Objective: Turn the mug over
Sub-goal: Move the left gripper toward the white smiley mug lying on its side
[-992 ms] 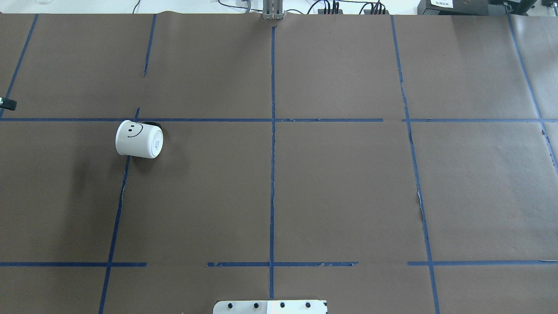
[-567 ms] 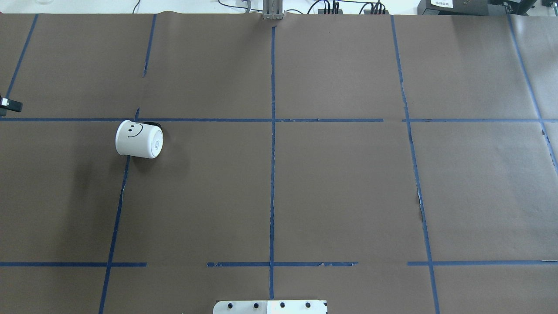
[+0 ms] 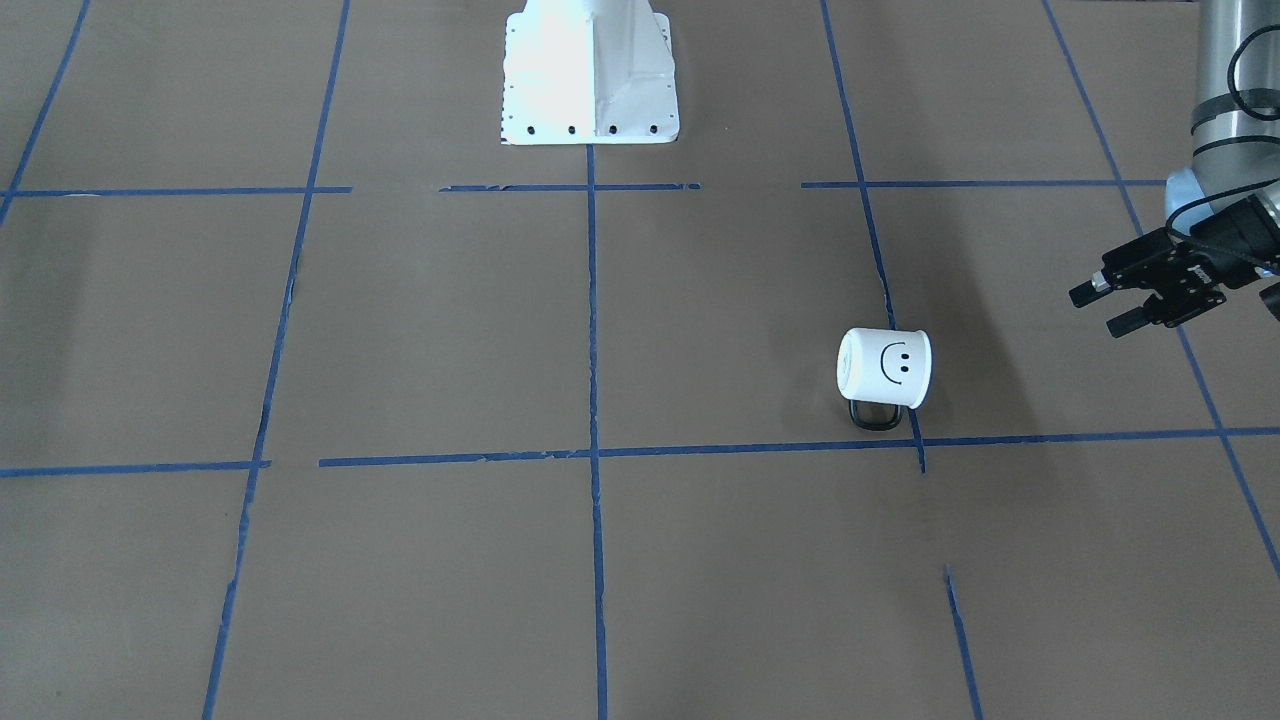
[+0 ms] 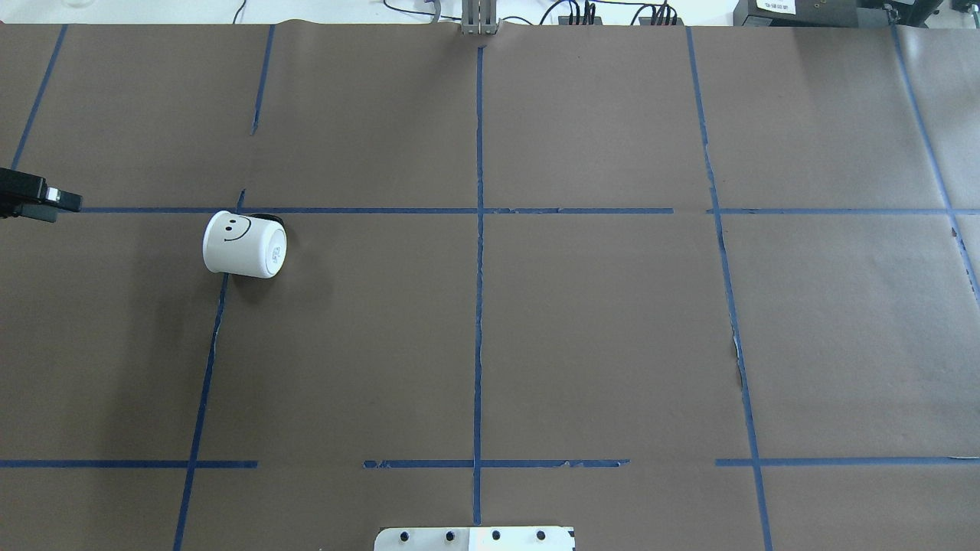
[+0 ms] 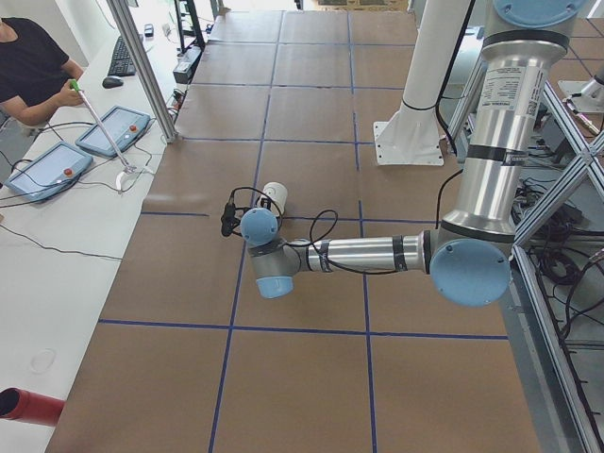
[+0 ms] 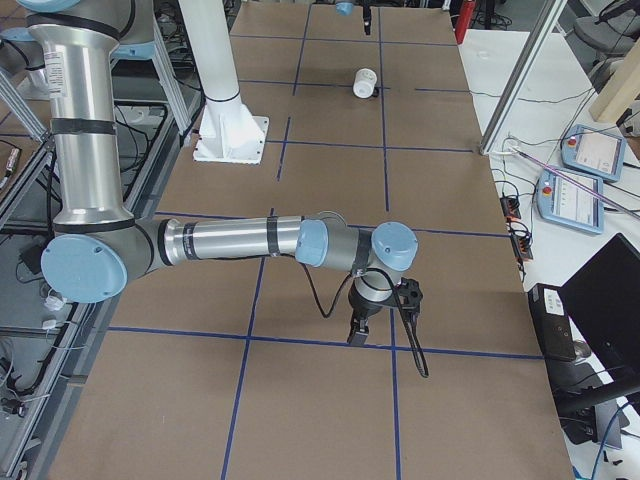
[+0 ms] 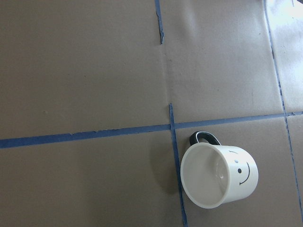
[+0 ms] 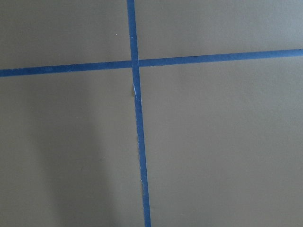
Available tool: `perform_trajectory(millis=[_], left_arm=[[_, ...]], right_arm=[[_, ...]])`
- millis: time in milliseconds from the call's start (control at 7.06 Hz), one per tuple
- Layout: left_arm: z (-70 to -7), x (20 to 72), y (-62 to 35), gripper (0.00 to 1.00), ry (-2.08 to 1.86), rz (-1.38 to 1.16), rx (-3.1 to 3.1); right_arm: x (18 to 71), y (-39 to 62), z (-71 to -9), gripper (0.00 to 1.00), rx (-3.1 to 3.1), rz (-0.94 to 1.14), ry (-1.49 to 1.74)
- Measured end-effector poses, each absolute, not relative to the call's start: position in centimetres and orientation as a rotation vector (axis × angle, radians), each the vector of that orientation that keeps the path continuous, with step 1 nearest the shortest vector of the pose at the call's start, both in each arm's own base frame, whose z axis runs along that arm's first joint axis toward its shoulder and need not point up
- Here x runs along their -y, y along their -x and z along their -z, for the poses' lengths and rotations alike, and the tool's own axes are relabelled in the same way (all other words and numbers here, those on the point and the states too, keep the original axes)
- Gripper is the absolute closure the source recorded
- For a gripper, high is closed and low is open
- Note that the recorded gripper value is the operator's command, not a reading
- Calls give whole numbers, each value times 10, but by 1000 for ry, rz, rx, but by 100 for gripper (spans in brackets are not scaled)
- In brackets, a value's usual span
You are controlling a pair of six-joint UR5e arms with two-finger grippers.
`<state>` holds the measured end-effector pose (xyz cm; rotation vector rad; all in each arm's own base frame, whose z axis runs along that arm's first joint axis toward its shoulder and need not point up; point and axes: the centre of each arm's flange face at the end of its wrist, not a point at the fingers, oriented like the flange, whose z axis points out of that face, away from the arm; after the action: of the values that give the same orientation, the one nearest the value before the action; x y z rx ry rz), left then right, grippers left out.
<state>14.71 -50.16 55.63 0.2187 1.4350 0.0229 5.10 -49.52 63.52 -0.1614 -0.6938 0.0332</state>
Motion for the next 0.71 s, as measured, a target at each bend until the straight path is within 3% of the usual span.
perform_trajectory(millis=[708], left_arm=[[-529, 479, -228, 0, -281, 25, -1553]], right_arm=[[495, -51, -635, 0, 694, -33, 161]])
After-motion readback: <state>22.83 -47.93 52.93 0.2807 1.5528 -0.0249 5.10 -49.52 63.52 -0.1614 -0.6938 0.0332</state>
